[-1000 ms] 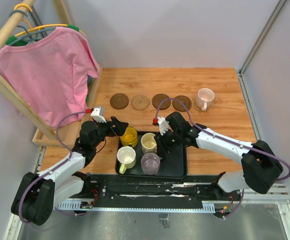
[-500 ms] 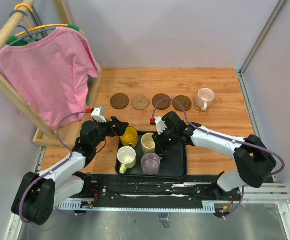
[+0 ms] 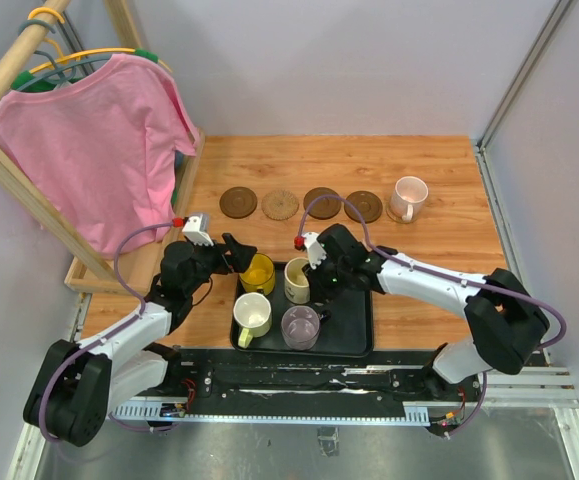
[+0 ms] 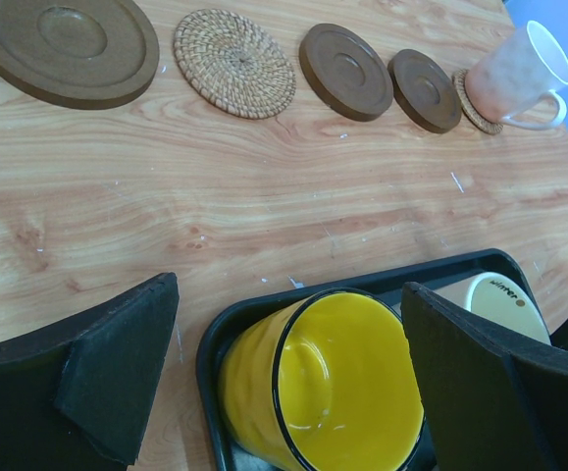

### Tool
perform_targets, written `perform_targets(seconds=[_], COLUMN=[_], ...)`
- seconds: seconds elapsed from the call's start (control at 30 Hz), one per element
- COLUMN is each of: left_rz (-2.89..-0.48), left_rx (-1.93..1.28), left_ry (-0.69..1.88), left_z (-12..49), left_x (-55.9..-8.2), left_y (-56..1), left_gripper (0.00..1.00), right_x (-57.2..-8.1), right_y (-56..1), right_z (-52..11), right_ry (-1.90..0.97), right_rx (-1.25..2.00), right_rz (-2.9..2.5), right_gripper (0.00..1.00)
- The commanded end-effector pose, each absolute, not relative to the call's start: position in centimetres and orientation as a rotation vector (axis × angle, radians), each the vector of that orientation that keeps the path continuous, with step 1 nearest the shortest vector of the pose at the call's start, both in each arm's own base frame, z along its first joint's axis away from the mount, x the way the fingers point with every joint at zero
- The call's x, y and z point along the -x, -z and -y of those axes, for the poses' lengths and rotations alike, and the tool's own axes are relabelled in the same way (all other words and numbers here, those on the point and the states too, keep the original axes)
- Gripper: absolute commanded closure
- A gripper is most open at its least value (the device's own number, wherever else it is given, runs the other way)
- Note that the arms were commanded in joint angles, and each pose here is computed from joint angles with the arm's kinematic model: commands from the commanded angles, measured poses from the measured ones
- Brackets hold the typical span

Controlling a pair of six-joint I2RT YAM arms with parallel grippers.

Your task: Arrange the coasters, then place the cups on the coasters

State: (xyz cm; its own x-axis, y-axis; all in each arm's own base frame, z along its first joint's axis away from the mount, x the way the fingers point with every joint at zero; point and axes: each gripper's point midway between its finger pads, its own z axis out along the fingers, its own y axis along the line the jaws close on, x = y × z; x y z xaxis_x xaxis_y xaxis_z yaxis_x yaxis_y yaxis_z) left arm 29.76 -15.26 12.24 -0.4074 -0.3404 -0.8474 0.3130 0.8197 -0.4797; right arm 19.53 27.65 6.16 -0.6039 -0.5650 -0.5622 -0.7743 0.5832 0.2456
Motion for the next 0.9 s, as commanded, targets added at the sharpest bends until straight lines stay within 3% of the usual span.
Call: perform_targets(seconds=[0.0,0.33,0.87], left_rz=[-1.835,-1.822,-1.821], left_rx=[0.01,0.012,0.012], left_ry=[0.712,0.713,0.715], left_z=[15.4,15.3,15.4], left_x=[-29.8,-29.8,-29.9], left_y=[-12.5,-13.0,-13.0], left_gripper=[0.0,0.0,0.0], right_x=[-19.7,-20.4,-25.2], right_y=[-5.8,-9.6,-16.1], right_z=[-27.0,-27.5,-24.0], right_ry=[-0.561,-0.439,-0.2], right_rx=[1.093,1.074,0.768], right_rz=[-2.396,-2.251,-2.08], right_gripper=[0.99,0.99,0.99])
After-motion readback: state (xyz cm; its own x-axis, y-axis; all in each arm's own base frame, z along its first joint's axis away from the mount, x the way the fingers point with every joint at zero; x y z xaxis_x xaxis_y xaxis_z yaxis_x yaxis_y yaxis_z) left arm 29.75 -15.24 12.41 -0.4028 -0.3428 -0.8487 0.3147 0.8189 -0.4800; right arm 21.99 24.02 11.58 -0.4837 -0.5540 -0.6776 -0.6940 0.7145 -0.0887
